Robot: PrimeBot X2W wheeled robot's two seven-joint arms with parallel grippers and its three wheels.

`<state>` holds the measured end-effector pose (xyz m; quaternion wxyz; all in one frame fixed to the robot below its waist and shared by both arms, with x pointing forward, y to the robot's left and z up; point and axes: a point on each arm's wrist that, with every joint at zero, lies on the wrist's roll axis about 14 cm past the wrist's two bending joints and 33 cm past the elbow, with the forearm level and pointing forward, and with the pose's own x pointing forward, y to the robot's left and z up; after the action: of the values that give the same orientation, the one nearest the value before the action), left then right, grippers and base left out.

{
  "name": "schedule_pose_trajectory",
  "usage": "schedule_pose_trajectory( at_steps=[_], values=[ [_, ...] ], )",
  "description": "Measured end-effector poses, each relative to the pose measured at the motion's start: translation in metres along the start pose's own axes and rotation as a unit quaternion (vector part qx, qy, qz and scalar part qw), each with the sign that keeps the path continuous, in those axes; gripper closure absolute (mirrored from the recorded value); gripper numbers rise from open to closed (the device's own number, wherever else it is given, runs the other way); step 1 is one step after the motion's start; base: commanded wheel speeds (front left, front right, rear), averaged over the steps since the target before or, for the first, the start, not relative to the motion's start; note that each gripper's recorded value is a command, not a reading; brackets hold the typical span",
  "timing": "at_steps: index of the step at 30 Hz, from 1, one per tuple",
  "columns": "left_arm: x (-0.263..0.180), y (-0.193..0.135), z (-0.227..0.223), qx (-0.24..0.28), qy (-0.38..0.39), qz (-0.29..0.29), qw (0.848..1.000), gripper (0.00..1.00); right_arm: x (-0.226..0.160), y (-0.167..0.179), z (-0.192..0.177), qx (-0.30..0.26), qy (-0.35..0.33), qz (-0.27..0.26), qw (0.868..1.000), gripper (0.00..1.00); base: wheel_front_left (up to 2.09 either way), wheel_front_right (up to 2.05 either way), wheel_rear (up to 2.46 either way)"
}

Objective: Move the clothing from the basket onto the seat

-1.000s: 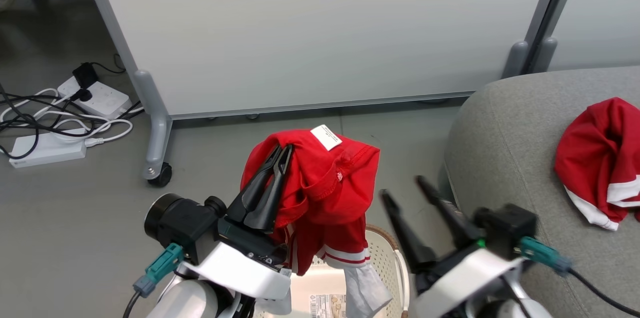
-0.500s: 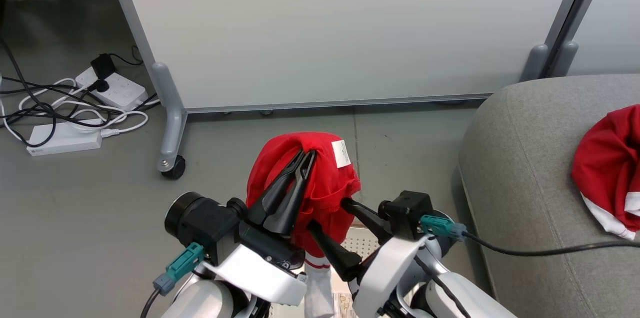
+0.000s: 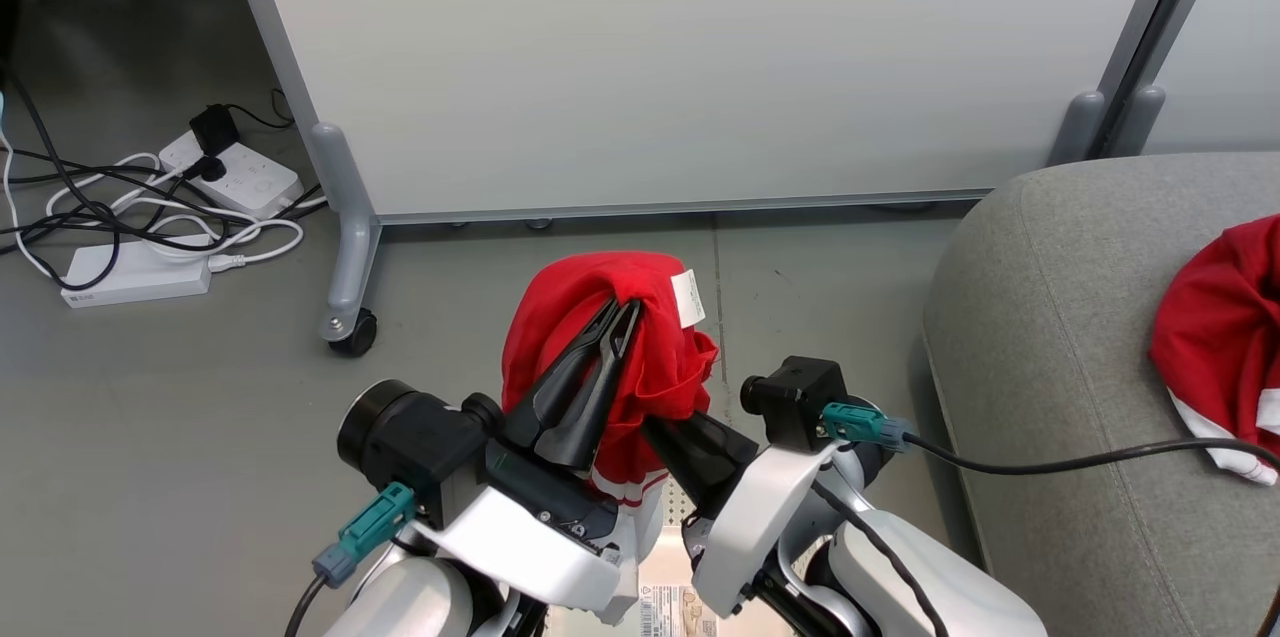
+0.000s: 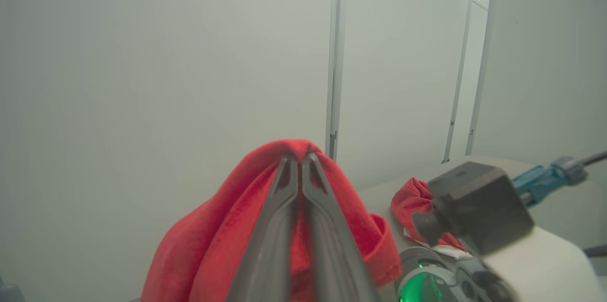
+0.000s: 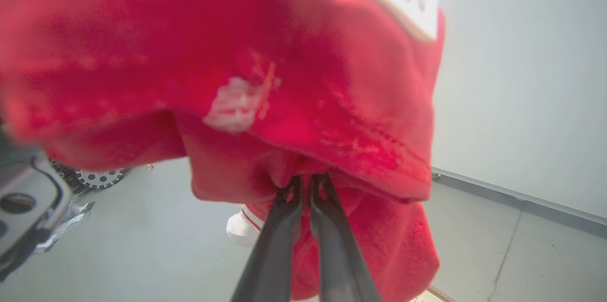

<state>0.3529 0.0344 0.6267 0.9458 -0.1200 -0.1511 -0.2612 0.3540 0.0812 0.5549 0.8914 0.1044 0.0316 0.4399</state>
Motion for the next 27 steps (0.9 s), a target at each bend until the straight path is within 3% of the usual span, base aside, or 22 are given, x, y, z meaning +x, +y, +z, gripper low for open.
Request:
schedule_pose_trajectory(
  at_steps=[3, 4, 5, 6, 12, 16, 27],
  values=[
    [0.0, 0.001, -0.001, -0.001, 0.004, 0.003, 1.0, 1.0, -0.001, -0.005, 0.001, -0.001, -0.008, -0.007, 1.0, 1.0, 0.0, 0.0, 0.0],
    [0.0, 0.002, -0.002, 0.0, 0.007, 0.006, 1.0, 0.75, -0.001, -0.008, 0.003, -0.001, -0.013, -0.012, 1.0, 1.0, 0.0, 0.0, 0.0],
    [0.0, 0.003, -0.002, 0.001, 0.007, 0.007, 1.0, 0.25, -0.002, -0.011, 0.006, 0.0, -0.021, -0.017, 1.0, 1.0, 0.0, 0.0, 0.0],
    [0.0, 0.003, -0.003, 0.002, 0.007, 0.008, 1.0, 0.0, -0.002, -0.015, 0.009, -0.001, -0.026, -0.022, 0.999, 1.0, 0.0, 0.0, 0.0],
    [-0.003, -0.001, -0.012, 0.015, 0.025, -0.002, 1.0, 0.0, -0.009, -0.043, 0.02, -0.009, -0.049, -0.063, 0.997, 1.0, 0.0, 0.0, 0.0],
    [-0.009, -0.018, -0.03, 0.017, 0.064, -0.041, 0.997, 0.0, -0.018, -0.065, 0.026, -0.011, -0.059, -0.095, 0.994, 1.0, 0.0, 0.0, 0.0],
    [-0.03, -0.056, -0.088, 0.015, 0.164, -0.124, 0.979, 0.0, -0.066, -0.126, 0.021, -0.005, -0.06, -0.202, 0.978, 1.0, 0.0, 0.0, 0.0]
  ],
)
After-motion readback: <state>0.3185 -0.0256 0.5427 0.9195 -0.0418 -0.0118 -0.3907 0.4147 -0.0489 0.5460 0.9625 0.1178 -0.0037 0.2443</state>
